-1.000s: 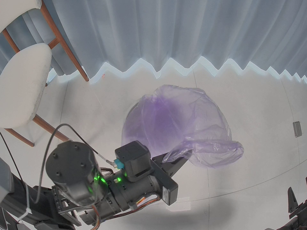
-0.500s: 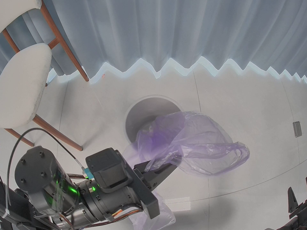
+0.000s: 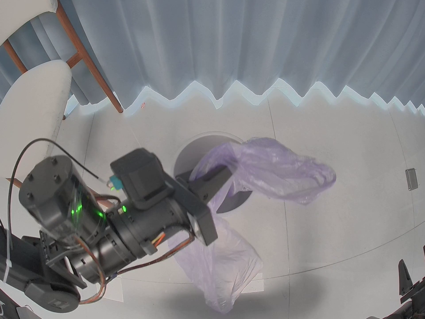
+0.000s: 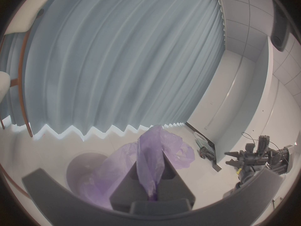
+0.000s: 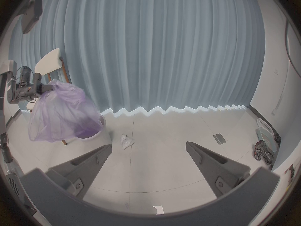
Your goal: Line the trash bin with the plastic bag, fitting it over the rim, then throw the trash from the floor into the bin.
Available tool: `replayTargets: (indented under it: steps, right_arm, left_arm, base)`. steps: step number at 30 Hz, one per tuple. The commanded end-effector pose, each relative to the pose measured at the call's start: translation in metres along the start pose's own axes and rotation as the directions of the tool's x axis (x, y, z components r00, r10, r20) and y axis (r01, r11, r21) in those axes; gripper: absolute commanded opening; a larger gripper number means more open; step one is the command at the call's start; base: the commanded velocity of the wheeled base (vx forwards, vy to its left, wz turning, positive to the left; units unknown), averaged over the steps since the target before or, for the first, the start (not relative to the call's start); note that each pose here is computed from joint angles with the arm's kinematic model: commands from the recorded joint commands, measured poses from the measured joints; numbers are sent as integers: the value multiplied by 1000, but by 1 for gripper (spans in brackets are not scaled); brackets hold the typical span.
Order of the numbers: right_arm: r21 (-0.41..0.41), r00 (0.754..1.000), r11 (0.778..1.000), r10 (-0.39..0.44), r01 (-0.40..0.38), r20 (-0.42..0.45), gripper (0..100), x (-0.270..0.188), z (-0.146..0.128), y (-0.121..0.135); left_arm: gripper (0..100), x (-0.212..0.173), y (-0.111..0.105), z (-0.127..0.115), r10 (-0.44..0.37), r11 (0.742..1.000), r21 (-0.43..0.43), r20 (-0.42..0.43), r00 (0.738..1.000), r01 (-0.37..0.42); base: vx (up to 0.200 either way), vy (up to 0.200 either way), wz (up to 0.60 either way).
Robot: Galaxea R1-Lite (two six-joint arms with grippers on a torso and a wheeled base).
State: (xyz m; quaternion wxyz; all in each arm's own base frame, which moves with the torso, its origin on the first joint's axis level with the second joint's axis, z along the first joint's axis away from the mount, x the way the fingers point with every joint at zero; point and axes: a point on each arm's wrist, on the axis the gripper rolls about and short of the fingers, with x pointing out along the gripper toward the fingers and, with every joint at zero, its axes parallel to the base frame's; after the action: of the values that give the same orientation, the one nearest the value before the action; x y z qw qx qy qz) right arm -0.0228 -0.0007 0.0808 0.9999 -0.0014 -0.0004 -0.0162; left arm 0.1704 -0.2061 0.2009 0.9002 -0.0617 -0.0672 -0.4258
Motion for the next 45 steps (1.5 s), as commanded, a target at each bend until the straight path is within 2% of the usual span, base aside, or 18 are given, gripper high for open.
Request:
replayTargets:
  steps: [1, 7, 15, 19, 20, 24, 25, 32, 35, 41, 45]
  right_arm:
    - [0, 1000, 1000, 0, 0, -1, 100, 0, -5, 0]
    - [0, 1000, 1000, 0, 0, 1, 100, 0, -5, 0]
    - [0, 1000, 1000, 0, 0, -1, 100, 0, -5, 0]
    - [0, 1000, 1000, 0, 0, 1, 100, 0, -5, 0]
    - [0, 1000, 1000, 0, 0, -1, 100, 0, -5, 0]
    - [0, 1000, 1000, 0, 0, 1, 100, 0, -5, 0]
    - [0, 1000, 1000, 0, 0, 1, 100, 0, -5, 0]
    - [0, 1000, 1000, 0, 0, 1, 100, 0, -5, 0]
    - [0, 1000, 1000, 0, 0, 1, 100, 0, -5, 0]
    - [0, 1000, 1000, 0, 0, 1, 100, 0, -5, 0]
    - [0, 1000, 1000, 0, 0, 1, 100, 0, -5, 0]
  left_arm:
    - [0, 28, 20, 0, 34, 999, 9, 25, 999, -34]
    - [0, 56, 41, 0, 69, 997, 20, 67, 995, -71]
    - [0, 59, 53, 2, 90, 996, 11, 111, 990, -92]
    - [0, 61, 67, 7, 121, 993, -11, 200, 972, -121]
    - [0, 60, 72, 11, 128, 992, -19, 249, 960, -127]
    - [0, 60, 77, 13, 137, 991, -37, 272, 953, -132]
    - [0, 65, 78, 20, 132, 991, -50, 301, 944, -123]
    - [0, 74, 86, -3, 147, 989, -73, 271, 951, -132]
    - [0, 73, 88, 3, 147, 989, -69, 302, 942, -132]
    - [0, 70, 87, 5, 143, 989, -67, 306, 941, -128]
    - [0, 70, 88, 8, 112, 993, -54, 318, 941, -101]
  base:
    - [0, 0, 0]
    - [0, 0, 0]
    - [0, 0, 0]
    - [0, 0, 0]
    - [0, 0, 0]
    - [0, 0, 0]
    - [0, 0, 0]
    - [0, 0, 0]
    - [0, 0, 0]
    - [0, 0, 0]
    - [0, 0, 0]
